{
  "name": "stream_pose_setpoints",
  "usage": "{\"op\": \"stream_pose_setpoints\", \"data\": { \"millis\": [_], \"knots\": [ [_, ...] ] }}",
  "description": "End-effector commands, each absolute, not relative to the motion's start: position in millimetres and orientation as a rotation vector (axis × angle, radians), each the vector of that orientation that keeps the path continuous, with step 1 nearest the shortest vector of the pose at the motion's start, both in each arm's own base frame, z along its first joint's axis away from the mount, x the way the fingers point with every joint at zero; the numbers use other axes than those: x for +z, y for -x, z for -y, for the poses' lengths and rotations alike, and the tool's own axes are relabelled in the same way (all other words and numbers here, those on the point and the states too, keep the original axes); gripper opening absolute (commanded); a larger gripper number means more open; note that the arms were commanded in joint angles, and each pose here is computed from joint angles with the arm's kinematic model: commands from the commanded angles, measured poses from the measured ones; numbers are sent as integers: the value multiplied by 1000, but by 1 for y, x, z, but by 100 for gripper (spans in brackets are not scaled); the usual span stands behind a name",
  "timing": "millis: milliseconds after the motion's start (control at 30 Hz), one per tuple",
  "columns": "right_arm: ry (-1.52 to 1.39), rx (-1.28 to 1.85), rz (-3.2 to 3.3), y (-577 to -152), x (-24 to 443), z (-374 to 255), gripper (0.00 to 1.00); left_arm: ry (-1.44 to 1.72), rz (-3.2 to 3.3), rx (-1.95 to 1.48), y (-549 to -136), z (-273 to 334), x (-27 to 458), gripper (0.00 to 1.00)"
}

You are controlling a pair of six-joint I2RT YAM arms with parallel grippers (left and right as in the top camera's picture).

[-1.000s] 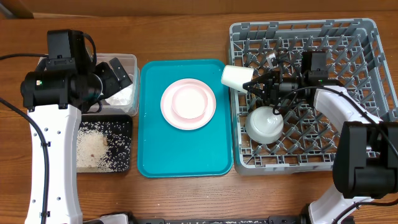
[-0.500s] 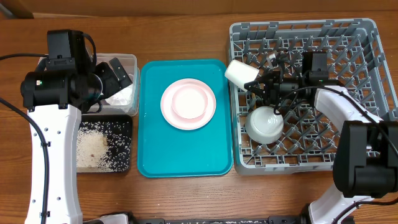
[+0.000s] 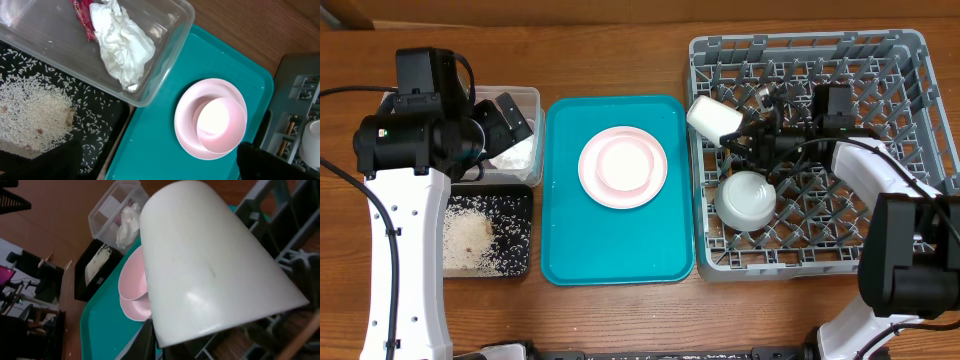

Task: Sort waste into correct bins and load items into the dishwasher
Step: 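Open the right gripper and withdraw it from the cup in the rack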

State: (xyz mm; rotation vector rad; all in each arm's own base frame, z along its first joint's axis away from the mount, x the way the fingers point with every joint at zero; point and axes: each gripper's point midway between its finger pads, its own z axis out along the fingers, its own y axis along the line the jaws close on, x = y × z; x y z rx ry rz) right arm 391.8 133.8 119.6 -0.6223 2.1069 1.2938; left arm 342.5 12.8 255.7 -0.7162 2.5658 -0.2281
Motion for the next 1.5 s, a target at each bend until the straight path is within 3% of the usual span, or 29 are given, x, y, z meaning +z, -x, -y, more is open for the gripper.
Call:
{"op": "stream_pose_setpoints", "data": {
  "millis": [0, 200, 400, 667, 867, 1167, 1467],
  "knots": [
    [534, 1222, -2187, -399, 107, -110, 4, 671, -2548, -234, -344, -9, 266, 100],
    [497, 1212, -2240, -396, 100, -105, 14, 671, -2548, -234, -344, -9, 266, 100],
    [350, 1129, -2334, -415, 114, -93, 14, 671, -2548, -234, -344, -9, 266, 100],
    [137, 662, -2589, -424, 163, -52, 10, 671, -2548, -234, -344, -9, 266, 100],
    [299, 671, -2518, -420, 197, -98, 7, 671, -2548, -234, -344, -9, 266, 100],
    [424, 333, -2583, -411, 171, -149, 7, 671, -2548, -234, -344, -9, 266, 100],
    [364, 111, -2734, -407, 104, -121, 8, 671, -2548, -234, -344, -9, 266, 100]
  ]
}}
